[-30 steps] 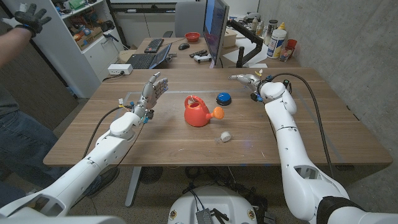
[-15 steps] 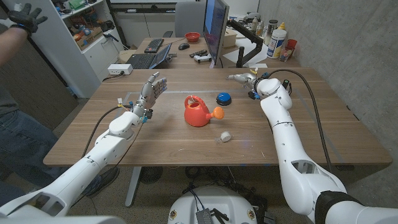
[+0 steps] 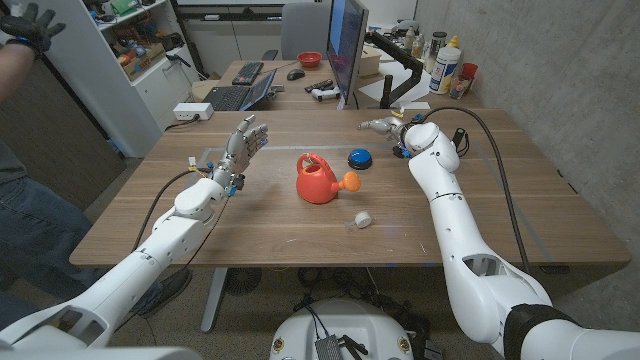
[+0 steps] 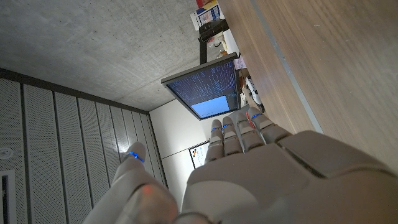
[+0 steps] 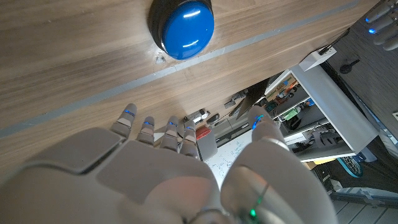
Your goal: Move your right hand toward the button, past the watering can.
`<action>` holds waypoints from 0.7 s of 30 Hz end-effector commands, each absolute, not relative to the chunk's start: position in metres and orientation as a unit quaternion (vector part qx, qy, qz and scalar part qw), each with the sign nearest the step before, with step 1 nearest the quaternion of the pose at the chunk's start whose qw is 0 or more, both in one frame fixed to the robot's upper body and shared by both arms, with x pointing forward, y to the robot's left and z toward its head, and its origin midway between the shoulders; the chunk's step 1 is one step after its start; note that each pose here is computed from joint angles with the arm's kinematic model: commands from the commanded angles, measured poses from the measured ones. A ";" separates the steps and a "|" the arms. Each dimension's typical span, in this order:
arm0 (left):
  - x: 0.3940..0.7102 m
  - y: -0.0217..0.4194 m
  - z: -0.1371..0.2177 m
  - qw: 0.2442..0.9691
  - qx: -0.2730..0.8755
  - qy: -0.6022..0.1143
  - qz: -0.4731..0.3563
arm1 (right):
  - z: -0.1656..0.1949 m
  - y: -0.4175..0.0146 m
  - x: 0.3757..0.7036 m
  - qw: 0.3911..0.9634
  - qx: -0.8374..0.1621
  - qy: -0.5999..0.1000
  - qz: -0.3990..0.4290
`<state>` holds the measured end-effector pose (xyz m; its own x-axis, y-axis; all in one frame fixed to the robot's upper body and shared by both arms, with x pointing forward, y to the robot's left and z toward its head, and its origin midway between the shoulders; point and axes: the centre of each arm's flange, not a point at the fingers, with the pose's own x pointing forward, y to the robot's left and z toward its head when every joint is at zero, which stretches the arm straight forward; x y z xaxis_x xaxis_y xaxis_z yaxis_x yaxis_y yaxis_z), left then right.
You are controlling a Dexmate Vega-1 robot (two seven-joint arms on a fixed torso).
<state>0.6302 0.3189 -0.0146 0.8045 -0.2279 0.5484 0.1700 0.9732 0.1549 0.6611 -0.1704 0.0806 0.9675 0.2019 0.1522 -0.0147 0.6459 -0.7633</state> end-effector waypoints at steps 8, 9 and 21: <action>0.630 0.330 -0.006 0.946 0.055 -0.302 -0.109 | 0.087 -0.133 0.655 0.877 -0.468 -0.097 0.040; 0.630 0.330 -0.006 0.945 0.055 -0.302 -0.109 | 0.087 -0.132 0.655 0.877 -0.469 -0.097 0.039; 0.629 0.342 -0.001 0.944 0.062 -0.305 -0.110 | 0.080 -0.114 0.659 0.869 -0.488 -0.081 0.024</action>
